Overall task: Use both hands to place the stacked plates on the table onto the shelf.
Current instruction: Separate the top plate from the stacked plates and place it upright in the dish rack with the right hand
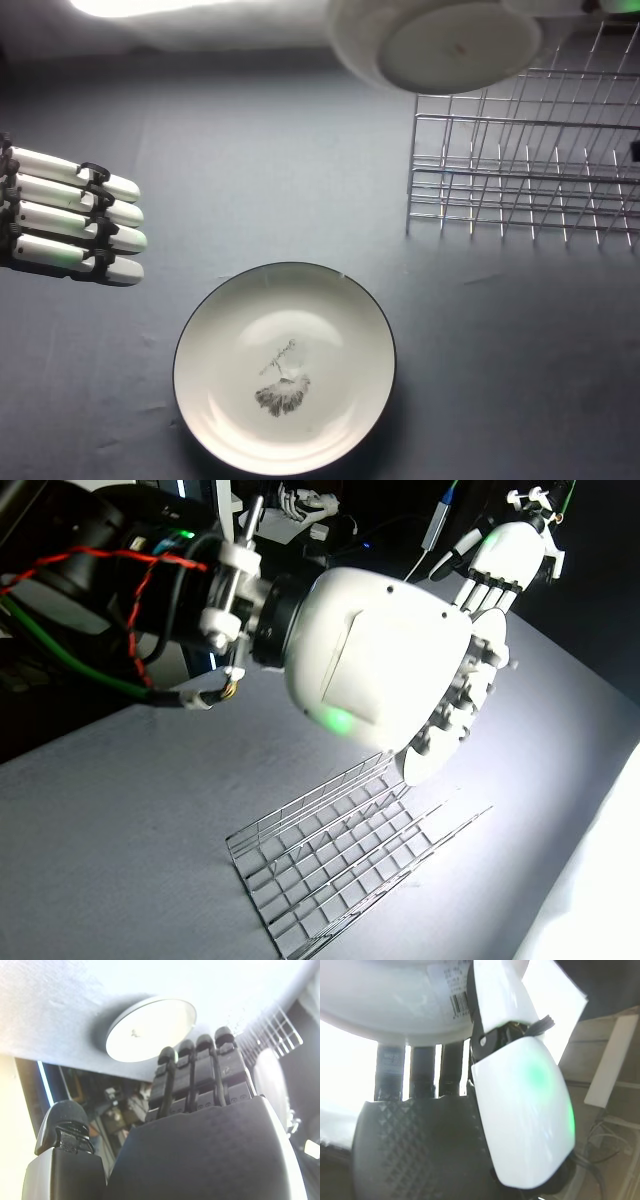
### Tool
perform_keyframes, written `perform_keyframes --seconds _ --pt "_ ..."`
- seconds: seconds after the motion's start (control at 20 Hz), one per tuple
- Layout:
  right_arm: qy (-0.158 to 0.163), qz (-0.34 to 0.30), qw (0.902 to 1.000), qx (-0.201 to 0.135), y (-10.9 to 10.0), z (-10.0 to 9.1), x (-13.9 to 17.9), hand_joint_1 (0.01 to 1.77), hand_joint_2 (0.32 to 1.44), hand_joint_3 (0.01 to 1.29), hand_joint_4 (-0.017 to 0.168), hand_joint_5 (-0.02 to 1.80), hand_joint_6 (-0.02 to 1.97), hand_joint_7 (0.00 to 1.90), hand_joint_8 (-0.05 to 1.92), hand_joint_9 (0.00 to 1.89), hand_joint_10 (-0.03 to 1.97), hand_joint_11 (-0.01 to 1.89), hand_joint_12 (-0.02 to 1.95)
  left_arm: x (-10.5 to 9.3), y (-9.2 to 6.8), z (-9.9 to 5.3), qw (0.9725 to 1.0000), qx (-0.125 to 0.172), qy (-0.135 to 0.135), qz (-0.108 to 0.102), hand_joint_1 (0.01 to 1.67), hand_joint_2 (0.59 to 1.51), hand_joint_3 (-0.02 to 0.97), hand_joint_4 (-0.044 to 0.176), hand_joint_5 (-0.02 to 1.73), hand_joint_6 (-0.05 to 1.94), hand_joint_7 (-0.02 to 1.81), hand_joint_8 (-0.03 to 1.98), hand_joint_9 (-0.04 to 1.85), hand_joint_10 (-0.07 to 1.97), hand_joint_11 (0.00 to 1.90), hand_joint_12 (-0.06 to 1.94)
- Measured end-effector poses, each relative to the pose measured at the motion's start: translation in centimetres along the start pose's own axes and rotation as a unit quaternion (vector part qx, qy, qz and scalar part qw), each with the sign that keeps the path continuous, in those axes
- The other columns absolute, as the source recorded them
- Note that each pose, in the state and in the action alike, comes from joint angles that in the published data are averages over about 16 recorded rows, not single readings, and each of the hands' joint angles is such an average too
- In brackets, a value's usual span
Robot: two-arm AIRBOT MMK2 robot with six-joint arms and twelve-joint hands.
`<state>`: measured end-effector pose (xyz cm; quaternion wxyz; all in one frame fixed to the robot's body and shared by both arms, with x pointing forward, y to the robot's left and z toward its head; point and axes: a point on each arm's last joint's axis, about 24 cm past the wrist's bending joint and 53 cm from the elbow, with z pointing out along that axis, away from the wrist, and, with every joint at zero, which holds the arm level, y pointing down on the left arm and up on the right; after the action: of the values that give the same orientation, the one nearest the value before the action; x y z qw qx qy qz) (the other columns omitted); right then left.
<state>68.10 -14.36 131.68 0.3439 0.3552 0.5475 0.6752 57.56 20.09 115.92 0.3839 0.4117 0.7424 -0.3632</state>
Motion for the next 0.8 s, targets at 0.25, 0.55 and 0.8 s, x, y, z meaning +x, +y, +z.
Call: perform_keyframes --seconds 0.25,0.55,0.8 --pt "-0.024 -0.014 0.9996 0.01 -0.8 -0.8 -2.4 1.4 1.04 0.01 -0.007 0.91 0.93 0.99 0.87 0.95 1.07 0.84 1.1 0.0 -0.1 0.2 1.0 0.002 0.0 0.0 0.01 1.127 0.016 0.001 0.09 0.01 0.05 0.0 0.02 0.01 0.02 0.0" --pt "-0.053 -0.031 0.9978 0.023 -1.8 -1.8 -5.4 1.4 1.04 0.01 -0.007 0.9 0.94 0.97 0.9 0.94 1.09 0.84 1.1 0.0 -0.1 0.4 1.0 0.004 0.001 0.0 0.01 1.133 0.016 0.001 0.08 0.01 0.04 0.0 0.02 0.01 0.02 0.0" --pt "-0.074 -0.045 0.9957 0.033 -2.5 -2.5 -7.6 1.39 1.04 0.01 -0.007 0.88 0.95 0.96 0.9 0.95 1.11 0.83 1.1 0.0 -0.2 0.6 1.0 0.006 0.001 0.0 0.01 1.144 0.016 0.001 0.08 0.01 0.04 0.0 0.02 0.01 0.02 0.0"
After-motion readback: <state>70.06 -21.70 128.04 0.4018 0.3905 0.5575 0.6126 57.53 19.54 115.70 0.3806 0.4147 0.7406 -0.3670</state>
